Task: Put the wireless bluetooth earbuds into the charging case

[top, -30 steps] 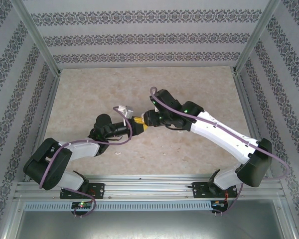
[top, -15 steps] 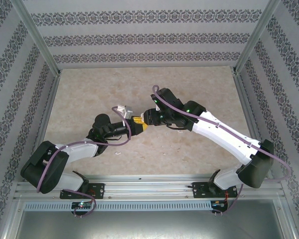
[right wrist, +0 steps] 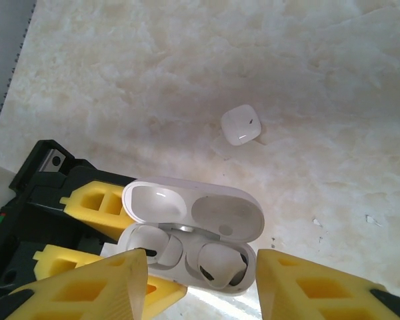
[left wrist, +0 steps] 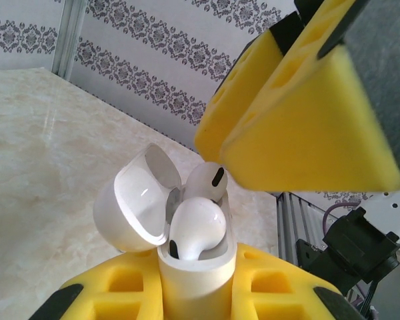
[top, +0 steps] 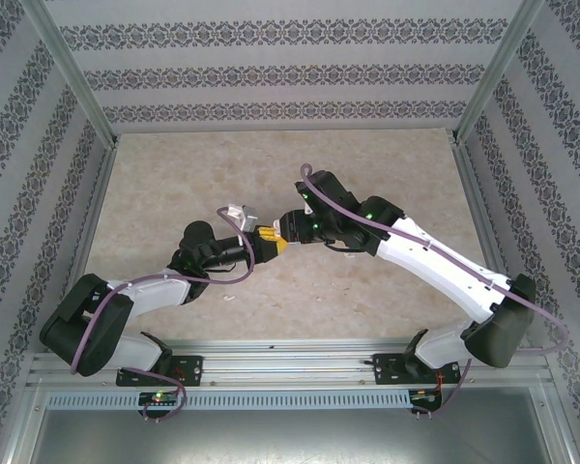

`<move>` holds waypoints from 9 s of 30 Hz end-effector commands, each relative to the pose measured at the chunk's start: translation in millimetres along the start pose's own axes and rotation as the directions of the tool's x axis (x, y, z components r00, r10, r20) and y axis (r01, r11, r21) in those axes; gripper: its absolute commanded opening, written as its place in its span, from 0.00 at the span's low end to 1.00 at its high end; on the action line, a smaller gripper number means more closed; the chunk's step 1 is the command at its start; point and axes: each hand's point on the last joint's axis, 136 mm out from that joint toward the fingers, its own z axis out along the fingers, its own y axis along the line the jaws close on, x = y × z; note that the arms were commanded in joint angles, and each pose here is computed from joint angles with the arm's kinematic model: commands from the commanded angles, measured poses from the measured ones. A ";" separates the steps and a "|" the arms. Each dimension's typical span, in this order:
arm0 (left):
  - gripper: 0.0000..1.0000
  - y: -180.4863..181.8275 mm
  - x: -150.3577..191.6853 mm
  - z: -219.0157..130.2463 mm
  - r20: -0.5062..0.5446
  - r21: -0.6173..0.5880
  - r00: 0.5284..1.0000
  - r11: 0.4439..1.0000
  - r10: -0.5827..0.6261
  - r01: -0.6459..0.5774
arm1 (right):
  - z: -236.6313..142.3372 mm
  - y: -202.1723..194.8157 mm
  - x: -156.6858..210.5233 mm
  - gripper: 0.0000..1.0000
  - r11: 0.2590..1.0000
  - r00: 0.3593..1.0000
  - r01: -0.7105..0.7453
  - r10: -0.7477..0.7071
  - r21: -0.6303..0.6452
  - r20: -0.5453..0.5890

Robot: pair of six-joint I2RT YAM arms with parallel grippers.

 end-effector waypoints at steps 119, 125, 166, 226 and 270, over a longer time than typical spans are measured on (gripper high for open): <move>0.00 38.9 -6.4 -11.5 -0.099 -0.209 0.994 0.978 -0.050 0.029 | -26.3 -5.0 8.1 0.30 0.914 0.964 -0.167 0.073 -0.371 -0.255; 0.00 100.7 -7.0 -32.1 -0.071 -0.392 0.936 0.872 -0.345 0.292 | -21.5 -39.6 3.3 0.28 0.968 0.979 -0.160 0.132 -0.191 -0.154; 0.60 240.2 30.8 -130.7 -0.126 -0.807 0.832 0.543 -0.541 0.231 | 111.7 -9.6 17.4 0.43 1.000 0.960 -0.020 0.024 0.015 -0.279; 0.53 136.6 30.0 -142.9 -0.067 -0.720 0.803 0.585 -0.593 0.372 | 248.0 -62.1 49.4 0.37 0.963 0.802 0.176 -0.020 0.204 -0.597; 0.53 66.5 -60.5 -10.6 0.231 -0.280 0.966 0.959 0.114 -0.047 | 72.1 -19.0 -43.0 0.31 0.849 0.872 -0.489 0.476 -0.202 -0.109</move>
